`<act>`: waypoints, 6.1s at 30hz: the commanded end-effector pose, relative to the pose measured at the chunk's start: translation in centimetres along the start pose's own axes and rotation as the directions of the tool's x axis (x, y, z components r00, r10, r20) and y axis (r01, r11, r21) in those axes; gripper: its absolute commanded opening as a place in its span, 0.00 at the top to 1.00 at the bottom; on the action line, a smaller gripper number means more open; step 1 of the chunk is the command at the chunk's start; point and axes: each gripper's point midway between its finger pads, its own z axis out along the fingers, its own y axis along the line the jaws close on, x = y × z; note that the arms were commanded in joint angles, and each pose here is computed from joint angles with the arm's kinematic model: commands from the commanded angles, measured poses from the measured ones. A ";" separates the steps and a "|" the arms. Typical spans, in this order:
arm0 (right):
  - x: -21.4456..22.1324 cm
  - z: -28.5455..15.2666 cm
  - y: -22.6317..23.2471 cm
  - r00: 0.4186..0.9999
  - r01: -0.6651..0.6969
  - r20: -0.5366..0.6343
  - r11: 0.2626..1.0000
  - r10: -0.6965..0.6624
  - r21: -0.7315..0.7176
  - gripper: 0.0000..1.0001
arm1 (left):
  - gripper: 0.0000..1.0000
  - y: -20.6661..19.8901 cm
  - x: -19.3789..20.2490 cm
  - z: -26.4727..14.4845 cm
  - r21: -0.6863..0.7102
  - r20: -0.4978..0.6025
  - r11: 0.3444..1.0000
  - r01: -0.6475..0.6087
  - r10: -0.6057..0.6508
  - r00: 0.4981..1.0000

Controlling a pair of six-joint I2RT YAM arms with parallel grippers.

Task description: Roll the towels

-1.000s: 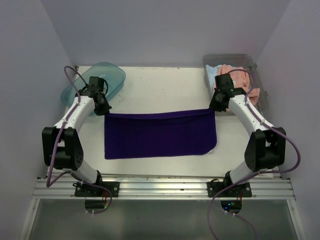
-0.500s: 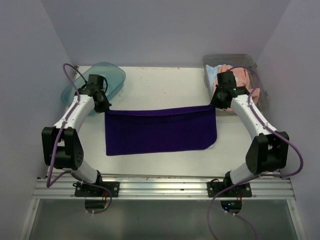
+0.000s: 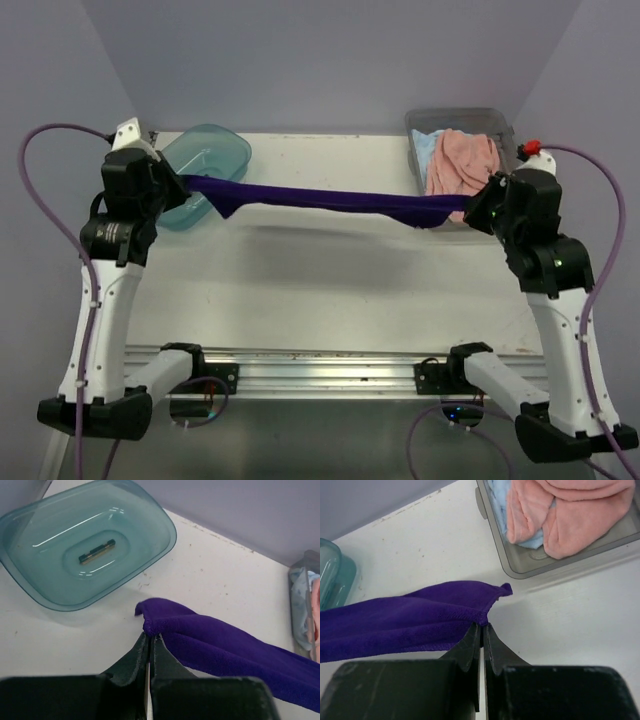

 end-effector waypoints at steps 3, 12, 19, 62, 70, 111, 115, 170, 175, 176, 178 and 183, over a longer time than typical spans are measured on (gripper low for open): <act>1.0 -5.6 -2.7 0.999 0.041 -0.007 0.998 -0.041 0.046 1.00 | 1.00 0.7 -1.8 -6.3 0.012 0.091 1.000 -0.015 0.014 0.996; 3.1 -14.7 -6.0 1.000 0.022 0.001 0.998 -0.023 0.055 1.00 | 1.00 2.8 0.0 -14.3 0.022 0.161 0.999 0.036 -0.040 0.986; 7.9 -9.8 -6.4 0.983 0.029 -0.182 0.994 -0.010 0.103 1.00 | 1.00 3.9 4.4 -10.9 -0.033 -0.003 0.999 0.043 -0.043 0.999; 20.0 12.2 -7.7 0.864 0.150 -0.503 0.959 -0.008 0.242 1.00 | 1.00 7.5 19.0 6.7 -0.220 -0.487 0.974 -0.043 -0.072 0.870; 22.4 12.1 -8.8 0.840 0.160 -0.543 0.956 0.000 0.246 1.00 | 1.00 8.6 23.8 6.2 -0.256 -0.526 0.966 0.030 -0.165 0.834; 24.7 10.1 -10.3 0.825 0.156 -0.564 0.951 0.023 0.266 1.00 | 1.00 10.9 25.8 4.9 -0.356 -0.531 0.934 0.003 -0.205 0.822; 25.2 10.4 -10.3 0.820 0.149 -0.571 0.953 0.030 0.265 1.00 | 1.00 11.1 26.1 5.0 -0.366 -0.534 0.931 0.001 -0.211 0.818; 29.4 13.0 -9.0 0.725 0.107 -0.686 0.974 0.062 0.201 0.78 | 0.60 10.3 27.8 6.5 -0.319 -0.630 0.943 -0.093 -0.138 0.764; 26.5 12.0 -8.5 0.779 0.112 -0.626 0.975 0.035 0.193 0.75 | 0.52 10.4 24.9 5.3 -0.362 -0.574 0.927 -0.094 -0.142 0.806; 26.1 11.9 -8.6 0.786 0.118 -0.618 0.973 0.030 0.197 0.75 | 0.52 10.9 24.7 4.6 -0.385 -0.568 0.917 -0.105 -0.146 0.810; 25.6 11.7 -8.5 0.793 0.124 -0.609 0.973 0.023 0.197 0.75 | 0.52 11.5 24.9 4.0 -0.423 -0.560 0.901 -0.095 -0.177 0.809; 25.0 11.6 -8.5 0.803 0.125 -0.596 0.971 0.020 0.201 0.73 | 0.57 11.2 25.7 4.2 -0.403 -0.572 0.912 -0.074 -0.188 0.799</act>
